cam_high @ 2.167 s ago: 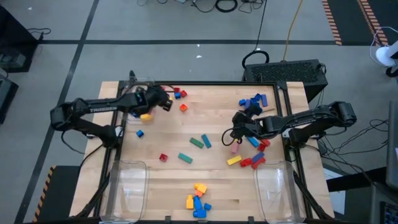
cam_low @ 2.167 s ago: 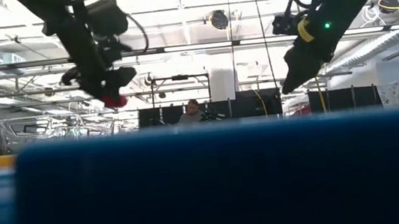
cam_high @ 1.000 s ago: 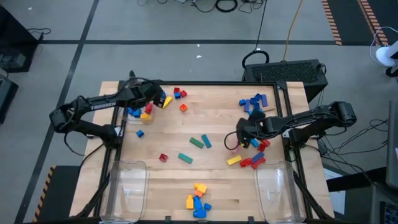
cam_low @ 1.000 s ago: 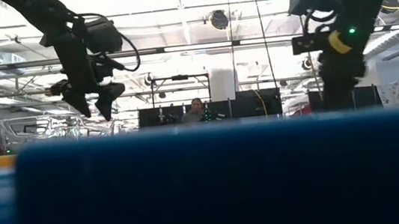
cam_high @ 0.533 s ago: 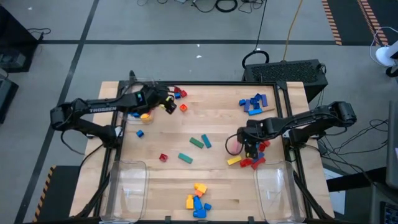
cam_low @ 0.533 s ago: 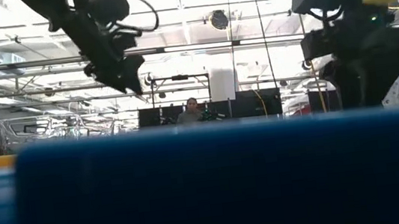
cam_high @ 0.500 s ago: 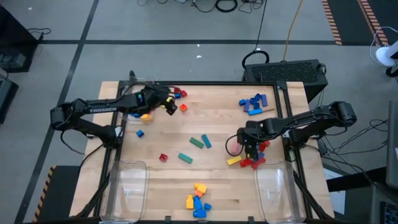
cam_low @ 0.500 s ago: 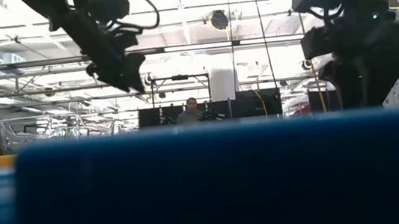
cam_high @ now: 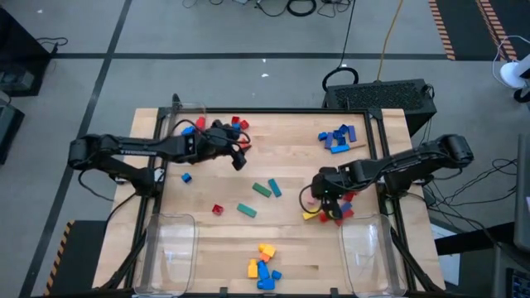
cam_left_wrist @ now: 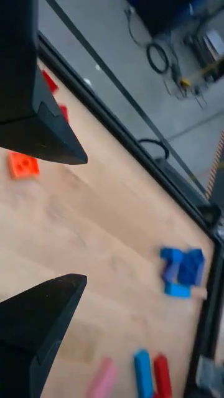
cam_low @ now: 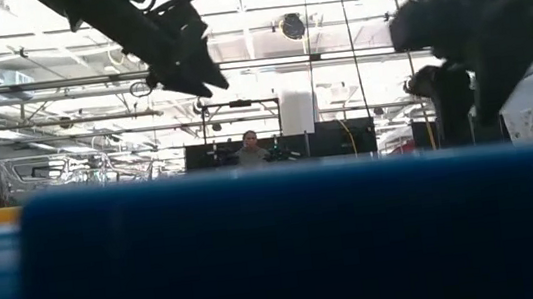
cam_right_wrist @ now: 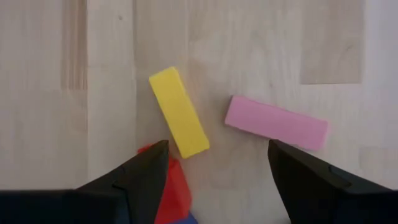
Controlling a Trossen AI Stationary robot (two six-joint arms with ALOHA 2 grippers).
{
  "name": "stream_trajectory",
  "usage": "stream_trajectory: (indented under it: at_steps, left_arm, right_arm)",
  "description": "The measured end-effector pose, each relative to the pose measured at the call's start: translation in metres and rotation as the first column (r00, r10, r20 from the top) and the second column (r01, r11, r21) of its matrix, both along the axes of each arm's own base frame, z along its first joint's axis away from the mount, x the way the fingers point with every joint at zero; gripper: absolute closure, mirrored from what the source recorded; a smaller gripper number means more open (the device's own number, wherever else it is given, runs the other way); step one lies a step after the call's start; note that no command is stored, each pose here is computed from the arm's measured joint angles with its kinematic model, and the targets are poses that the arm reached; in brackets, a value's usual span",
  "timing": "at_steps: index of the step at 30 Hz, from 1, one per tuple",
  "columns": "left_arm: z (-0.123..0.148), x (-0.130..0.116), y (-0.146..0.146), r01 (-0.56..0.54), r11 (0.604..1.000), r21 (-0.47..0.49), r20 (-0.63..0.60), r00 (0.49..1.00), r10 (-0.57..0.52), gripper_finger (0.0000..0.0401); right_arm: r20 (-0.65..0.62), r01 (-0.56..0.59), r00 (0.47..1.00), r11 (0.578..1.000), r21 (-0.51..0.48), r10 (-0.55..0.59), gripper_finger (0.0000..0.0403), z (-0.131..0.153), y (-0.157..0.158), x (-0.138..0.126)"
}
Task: Sort blocks by size
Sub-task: Put the red one stud game piece into the top left transparent bin
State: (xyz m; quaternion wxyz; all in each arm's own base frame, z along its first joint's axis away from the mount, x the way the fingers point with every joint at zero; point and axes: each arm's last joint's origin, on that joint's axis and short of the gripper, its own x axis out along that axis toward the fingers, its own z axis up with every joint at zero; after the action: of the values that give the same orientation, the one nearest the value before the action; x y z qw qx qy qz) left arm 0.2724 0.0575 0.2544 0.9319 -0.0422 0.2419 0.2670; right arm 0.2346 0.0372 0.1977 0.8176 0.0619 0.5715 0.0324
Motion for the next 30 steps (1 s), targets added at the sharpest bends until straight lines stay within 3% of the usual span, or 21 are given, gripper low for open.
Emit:
stream_trajectory:
  at_steps: [5, 12, 19, 30]
  left_arm:
    - [-0.008, 0.011, -0.006, 0.054, 0.999, 0.011, 0.002, 0.999, -0.054, 0.0097]
    - [-0.027, 0.022, -0.015, 0.091, 0.996, 0.0, -0.071, 0.993, -0.09, 0.0097]
    - [-0.039, 0.031, -0.023, 0.149, 0.989, 0.001, -0.1, 0.984, -0.148, 0.0097]
    - [-0.054, 0.049, -0.049, 0.291, 0.957, 0.015, -0.065, 0.955, -0.289, 0.0097]
  right_arm:
    - [-0.132, 0.083, 0.987, 0.996, -0.037, -0.087, 0.0145, 0.013, 0.001, 0.02]
    - [-0.354, 0.085, 0.93, 0.994, -0.069, -0.104, 0.0145, -0.004, 0.013, 0.044]
    - [-0.378, 0.073, 0.924, 0.997, 0.038, -0.053, 0.0145, -0.001, 0.03, 0.051]
    - [-0.432, 0.102, 0.895, 0.993, -0.053, -0.115, 0.0145, -0.012, 0.042, 0.037]
